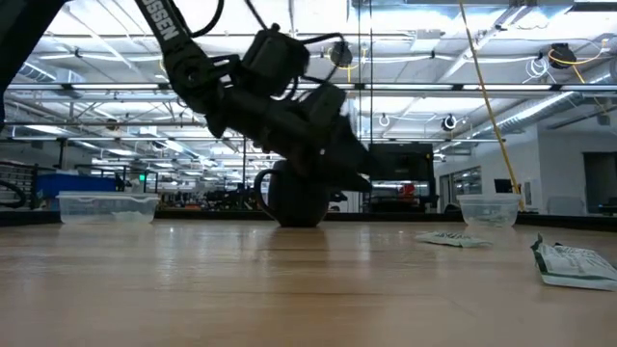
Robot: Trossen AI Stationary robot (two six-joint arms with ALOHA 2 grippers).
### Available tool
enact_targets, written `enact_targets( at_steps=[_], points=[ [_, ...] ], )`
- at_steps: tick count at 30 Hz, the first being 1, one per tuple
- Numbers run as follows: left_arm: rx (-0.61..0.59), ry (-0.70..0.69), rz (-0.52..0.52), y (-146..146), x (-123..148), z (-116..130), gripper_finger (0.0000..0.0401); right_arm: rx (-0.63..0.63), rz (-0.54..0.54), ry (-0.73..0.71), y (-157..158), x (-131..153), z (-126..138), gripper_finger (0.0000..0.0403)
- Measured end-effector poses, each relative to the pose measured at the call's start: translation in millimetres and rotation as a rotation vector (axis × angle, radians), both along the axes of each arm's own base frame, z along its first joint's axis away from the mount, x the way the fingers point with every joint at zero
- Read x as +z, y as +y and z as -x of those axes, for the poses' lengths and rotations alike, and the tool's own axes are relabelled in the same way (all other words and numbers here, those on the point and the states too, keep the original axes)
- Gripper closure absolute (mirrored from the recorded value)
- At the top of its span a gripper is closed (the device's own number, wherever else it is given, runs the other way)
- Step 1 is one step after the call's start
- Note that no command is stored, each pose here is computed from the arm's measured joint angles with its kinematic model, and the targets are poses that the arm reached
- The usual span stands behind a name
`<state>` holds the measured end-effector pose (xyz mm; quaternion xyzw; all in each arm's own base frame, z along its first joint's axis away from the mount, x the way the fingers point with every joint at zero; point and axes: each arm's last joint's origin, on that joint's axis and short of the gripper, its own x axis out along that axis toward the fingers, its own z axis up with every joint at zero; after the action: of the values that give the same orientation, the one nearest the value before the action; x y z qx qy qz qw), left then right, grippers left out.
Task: Pick and place items into bin
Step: Put the white stevia packet into the left transparent bin
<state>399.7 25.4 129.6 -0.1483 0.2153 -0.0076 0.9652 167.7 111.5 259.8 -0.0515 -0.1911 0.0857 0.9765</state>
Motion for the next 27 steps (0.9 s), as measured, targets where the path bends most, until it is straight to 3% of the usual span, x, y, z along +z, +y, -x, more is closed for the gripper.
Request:
enact_targets(
  at_steps=[3,11,15,21,27],
  points=[
    [-0.036,0.010,-0.027,-11.5,-2.0,-15.4,0.0158,-0.062,-0.006,0.026,-1.2,-1.2,-1.2,0.0252],
    [-0.023,0.108,-0.168,-30.8,12.7,-40.8,0.0158,-0.062,0.001,0.049,-1.1,-3.4,-2.2,0.0252],
    [-0.087,0.099,-0.134,-34.4,13.6,-42.3,0.0158,-0.056,-0.003,0.068,-0.7,-5.3,-2.7,0.0252],
    [-0.066,0.161,-0.163,-33.3,5.1,-40.1,0.0158,-0.077,0.031,0.076,-0.7,-6.6,-3.1,0.0252],
    [-0.390,0.018,-0.013,-42.0,12.9,-41.1,0.0158,-0.214,-0.077,0.170,-6.6,-13.4,-6.3,0.0252]
  ],
)
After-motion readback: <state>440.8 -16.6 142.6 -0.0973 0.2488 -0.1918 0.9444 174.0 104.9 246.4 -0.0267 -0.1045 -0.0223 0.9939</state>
